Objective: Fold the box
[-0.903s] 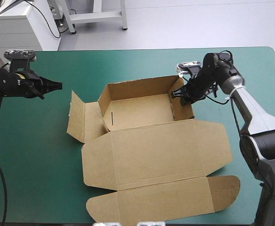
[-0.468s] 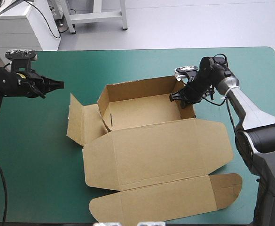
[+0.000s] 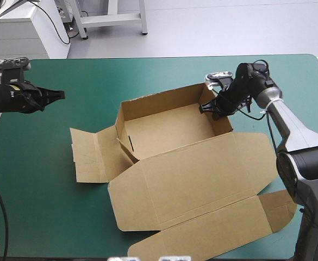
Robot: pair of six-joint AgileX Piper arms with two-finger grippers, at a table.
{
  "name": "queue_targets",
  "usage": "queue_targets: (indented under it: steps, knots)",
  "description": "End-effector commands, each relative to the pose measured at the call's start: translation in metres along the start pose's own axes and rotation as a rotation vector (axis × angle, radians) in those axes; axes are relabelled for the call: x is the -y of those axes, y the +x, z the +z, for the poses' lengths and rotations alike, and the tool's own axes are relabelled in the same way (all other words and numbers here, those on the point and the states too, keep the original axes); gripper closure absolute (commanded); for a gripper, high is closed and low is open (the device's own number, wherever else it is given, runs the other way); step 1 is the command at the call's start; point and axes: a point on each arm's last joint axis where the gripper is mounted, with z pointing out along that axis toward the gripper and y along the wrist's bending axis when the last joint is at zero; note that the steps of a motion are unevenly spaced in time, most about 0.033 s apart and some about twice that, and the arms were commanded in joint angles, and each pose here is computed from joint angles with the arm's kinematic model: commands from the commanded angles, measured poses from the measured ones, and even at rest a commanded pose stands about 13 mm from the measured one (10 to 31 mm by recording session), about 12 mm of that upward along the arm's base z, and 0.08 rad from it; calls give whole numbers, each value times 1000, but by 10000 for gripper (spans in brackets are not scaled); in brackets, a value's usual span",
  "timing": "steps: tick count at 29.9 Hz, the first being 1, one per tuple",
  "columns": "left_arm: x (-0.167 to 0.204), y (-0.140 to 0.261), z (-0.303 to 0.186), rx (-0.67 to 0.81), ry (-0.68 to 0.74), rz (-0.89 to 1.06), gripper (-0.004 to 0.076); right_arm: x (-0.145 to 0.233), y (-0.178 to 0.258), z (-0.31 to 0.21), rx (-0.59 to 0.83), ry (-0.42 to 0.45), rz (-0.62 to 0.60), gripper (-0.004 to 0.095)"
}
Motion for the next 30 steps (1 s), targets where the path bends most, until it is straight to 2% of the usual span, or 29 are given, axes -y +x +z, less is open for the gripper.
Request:
queue_targets:
  steps: [1,6,10,17,25,30]
  knots:
    - [-17,-12,-21,113,40,-119,731,2,-2,-77,195,-1,-6,928]
    - [-31,-14,-12,103,201,-178,731,17,5,-131,346,-62,50,928]
    - [-29,-16,6,72,316,-198,731,25,13,-168,466,-135,90,928]
    - [-15,-28,26,112,662,-279,731,28,30,-216,620,-218,115,927]
    - [6,-35,10,164,969,-253,731,14,28,-226,682,-294,83,927]
    - [26,-33,-6,171,1017,-198,731,3,23,-224,703,-310,66,927]
